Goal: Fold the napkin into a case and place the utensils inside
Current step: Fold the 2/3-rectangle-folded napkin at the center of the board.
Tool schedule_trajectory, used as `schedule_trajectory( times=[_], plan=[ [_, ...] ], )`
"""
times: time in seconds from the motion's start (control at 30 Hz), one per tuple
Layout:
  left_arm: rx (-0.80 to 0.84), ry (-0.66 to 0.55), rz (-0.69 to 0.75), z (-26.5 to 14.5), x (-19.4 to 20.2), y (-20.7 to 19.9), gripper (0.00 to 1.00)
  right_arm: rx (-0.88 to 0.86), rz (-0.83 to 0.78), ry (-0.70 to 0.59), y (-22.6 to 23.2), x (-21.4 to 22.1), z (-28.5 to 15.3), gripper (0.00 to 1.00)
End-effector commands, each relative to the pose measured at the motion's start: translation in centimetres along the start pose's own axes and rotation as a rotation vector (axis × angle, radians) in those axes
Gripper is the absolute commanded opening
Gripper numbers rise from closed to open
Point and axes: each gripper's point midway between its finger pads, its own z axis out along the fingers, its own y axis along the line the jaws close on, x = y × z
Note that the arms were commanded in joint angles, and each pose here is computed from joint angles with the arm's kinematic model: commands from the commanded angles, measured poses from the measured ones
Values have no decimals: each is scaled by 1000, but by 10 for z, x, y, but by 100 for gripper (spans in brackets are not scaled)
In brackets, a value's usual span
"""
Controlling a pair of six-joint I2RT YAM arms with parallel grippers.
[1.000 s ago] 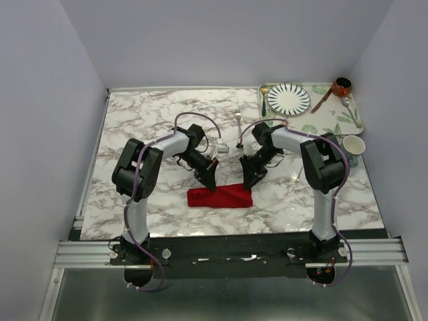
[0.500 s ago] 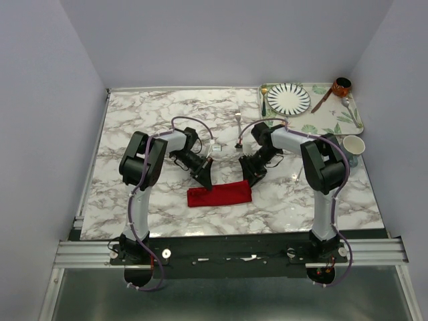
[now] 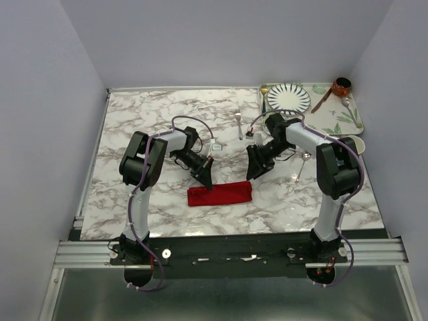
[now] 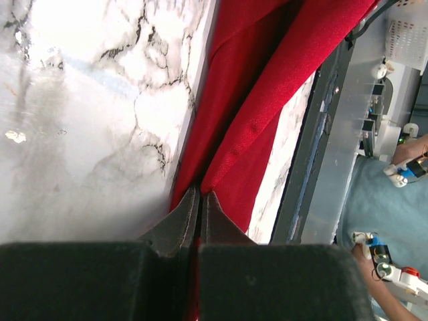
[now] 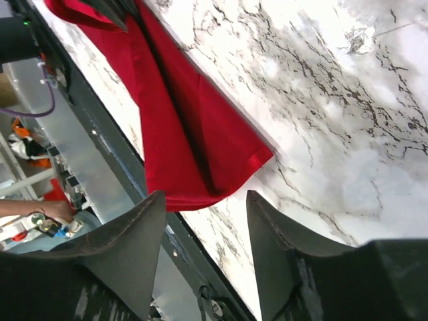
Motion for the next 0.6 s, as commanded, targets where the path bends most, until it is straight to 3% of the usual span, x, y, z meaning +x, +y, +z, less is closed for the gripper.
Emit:
schedule_trajectory(
  times=[0.0, 0.23, 0.57],
  plan=[
    [-2, -4, 23, 0, -1, 3, 8, -120, -53, -52, 30, -10, -11, 65],
    [-13, 5, 30, 0, 1, 6, 13, -208, -74, -48, 49, -4, -7, 74],
    [-16, 2, 37, -1, 1, 6, 13, -97, -123, 16, 27, 4, 22, 69]
  ],
)
